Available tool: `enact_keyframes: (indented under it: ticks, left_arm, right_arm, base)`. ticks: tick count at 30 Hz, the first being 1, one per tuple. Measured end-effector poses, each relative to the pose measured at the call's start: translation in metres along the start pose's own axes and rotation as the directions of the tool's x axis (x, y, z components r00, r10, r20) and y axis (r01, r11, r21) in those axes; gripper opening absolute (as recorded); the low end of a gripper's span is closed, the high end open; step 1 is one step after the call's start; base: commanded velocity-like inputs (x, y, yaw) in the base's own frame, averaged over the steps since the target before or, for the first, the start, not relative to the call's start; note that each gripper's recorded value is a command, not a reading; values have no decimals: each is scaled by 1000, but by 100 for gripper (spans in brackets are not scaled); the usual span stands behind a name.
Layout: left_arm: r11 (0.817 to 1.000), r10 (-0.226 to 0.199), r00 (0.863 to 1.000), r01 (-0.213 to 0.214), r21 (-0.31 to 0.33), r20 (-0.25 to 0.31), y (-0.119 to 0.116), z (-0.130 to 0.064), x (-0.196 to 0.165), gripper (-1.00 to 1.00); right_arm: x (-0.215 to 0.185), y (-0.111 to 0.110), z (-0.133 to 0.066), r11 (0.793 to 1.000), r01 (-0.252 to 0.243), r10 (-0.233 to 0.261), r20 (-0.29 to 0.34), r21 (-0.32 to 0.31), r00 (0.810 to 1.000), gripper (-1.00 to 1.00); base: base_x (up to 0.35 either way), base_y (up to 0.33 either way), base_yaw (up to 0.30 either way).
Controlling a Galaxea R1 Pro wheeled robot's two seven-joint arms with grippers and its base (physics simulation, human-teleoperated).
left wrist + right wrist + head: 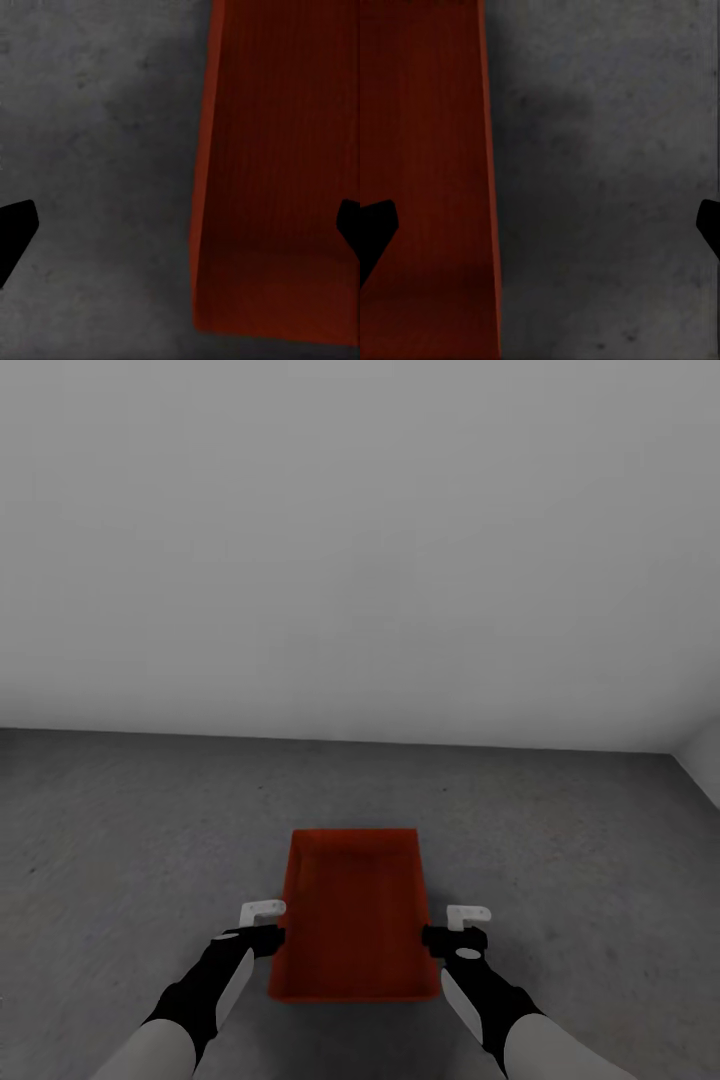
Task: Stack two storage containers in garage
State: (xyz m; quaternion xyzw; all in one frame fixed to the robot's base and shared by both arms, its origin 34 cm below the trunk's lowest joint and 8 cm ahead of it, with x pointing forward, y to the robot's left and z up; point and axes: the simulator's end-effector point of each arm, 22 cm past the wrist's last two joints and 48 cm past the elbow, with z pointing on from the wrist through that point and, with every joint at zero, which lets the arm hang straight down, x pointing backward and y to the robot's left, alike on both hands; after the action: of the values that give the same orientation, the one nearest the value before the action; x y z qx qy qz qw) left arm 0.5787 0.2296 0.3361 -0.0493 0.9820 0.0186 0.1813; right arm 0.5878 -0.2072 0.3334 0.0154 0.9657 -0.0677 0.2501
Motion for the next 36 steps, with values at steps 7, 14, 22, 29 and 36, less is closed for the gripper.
enact_keyframes:
  ticks: [7,14,22,29,36]
  left_arm:
    - [1000,0,1000,0,0,0,0,-13,-7,100]
    - [1000,0,1000,0,0,0,0,-25,-14,100]
    - [1000,4,1000,-4,-2,-3,1,-39,-21,100]
    - [1000,6,1000,-6,-10,-5,8,-50,-27,100]
    - [999,-25,1000,25,-30,-6,22,-61,-33,100]
  right_arm:
    - [-9,-2,-11,1000,0,0,-1,1,1000,100]
    - [-17,-5,-22,1000,1,-1,-2,1,1000,100]
    - [-26,-35,-29,999,2,-2,-1,35,1000,100]
    - [-29,-48,-38,999,7,-6,-13,42,1000,100]
    - [-34,-68,-46,998,14,-14,-18,55,1000,100]
  base:
    - [0,0,0]
    - [0,0,0]
    - [0,0,0]
    - [0,0,0]
    - [0,0,0]
